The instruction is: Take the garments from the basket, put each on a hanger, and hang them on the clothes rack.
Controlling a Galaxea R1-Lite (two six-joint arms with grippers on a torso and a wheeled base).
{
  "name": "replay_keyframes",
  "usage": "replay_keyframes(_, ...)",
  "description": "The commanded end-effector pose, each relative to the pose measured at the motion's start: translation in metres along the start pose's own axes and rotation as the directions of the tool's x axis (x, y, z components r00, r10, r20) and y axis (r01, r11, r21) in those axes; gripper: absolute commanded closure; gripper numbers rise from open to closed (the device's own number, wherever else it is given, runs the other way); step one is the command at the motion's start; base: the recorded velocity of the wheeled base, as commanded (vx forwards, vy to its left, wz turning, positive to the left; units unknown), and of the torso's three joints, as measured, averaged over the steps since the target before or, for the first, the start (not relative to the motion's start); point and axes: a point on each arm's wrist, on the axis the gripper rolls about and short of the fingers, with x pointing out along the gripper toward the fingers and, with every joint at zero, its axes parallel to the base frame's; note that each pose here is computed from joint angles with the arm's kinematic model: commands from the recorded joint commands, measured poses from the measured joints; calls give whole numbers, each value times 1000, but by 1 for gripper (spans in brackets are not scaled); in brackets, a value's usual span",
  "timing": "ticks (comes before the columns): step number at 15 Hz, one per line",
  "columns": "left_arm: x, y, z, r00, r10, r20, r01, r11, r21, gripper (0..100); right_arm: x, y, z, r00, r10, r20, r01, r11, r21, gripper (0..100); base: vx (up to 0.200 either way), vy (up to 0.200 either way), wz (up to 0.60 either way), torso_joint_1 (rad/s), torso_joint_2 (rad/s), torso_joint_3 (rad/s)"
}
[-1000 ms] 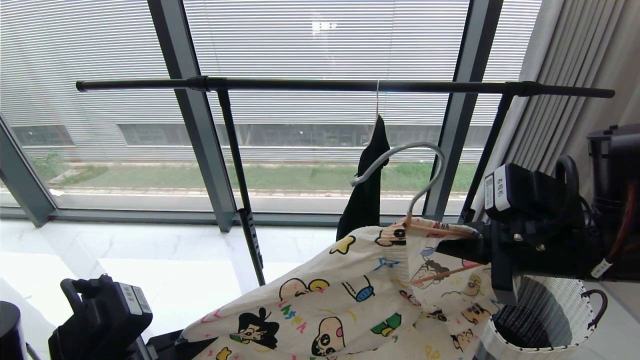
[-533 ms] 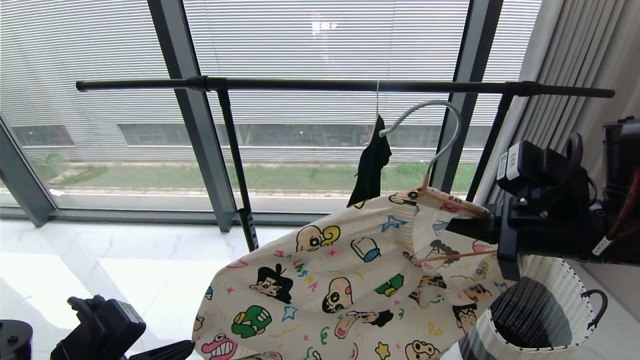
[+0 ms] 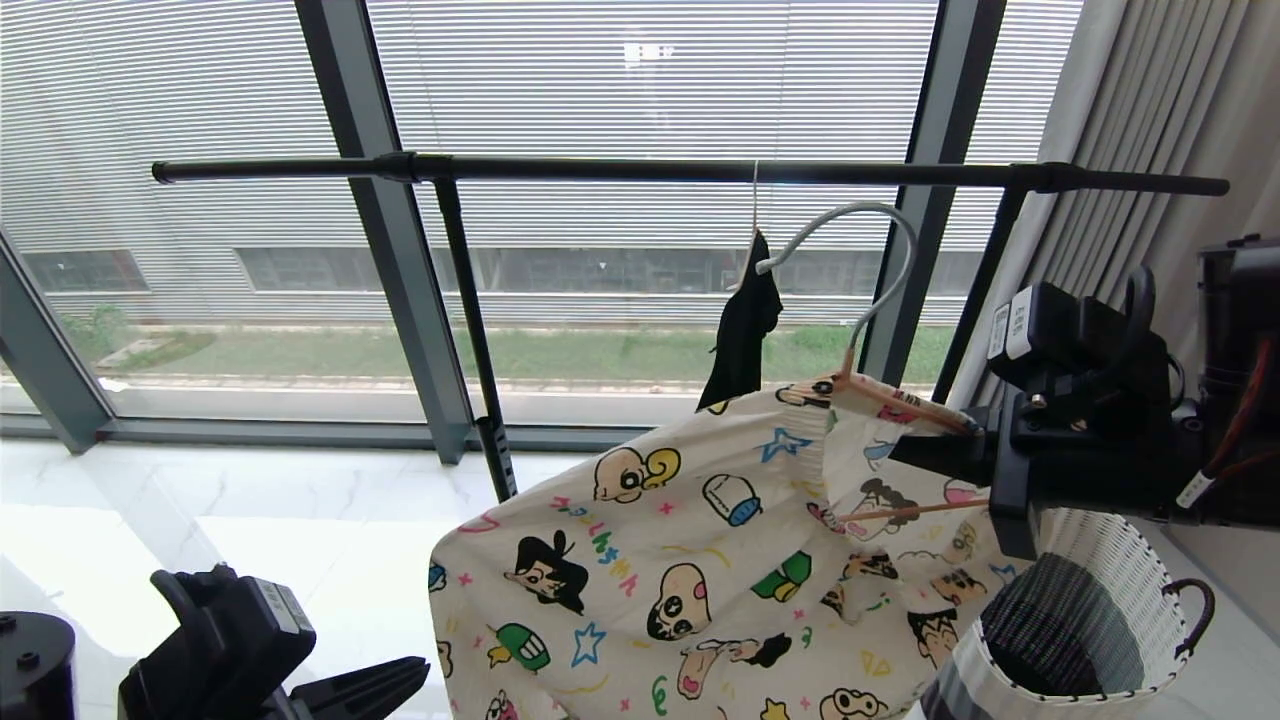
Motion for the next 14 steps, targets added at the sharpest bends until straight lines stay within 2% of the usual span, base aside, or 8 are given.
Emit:
replay_keyframes(1,-1,-1,3,1000,-6,28,6,1000,11,0,2,0,-2,1000,5,-7,-4,1000,3,100,0,0,0,0,0,0)
replay_keyframes(3,-3,-1,5,999,-4,48,3,1000,15,0,4,0,-2,1000,6,-10,-6,1000,4,100,0,0,0,0,0,0)
replay_keyframes(7,4,-4,14,997,-56,61,55,998,31,0,6,3,0,1000,24,-1,-24,1000,-3,100,0,0,0,0,0,0)
replay_keyframes(11,24,1,26,996,-60,69,59,998,28,0,2,13,13,997,55,47,-55,998,-15,100,0,0,0,0,0,0)
replay_keyframes(14,41,4,30,990,-48,129,56,997,-60,0,-6,18,20,995,61,76,-61,998,-8,100,0,0,0,0,0,0)
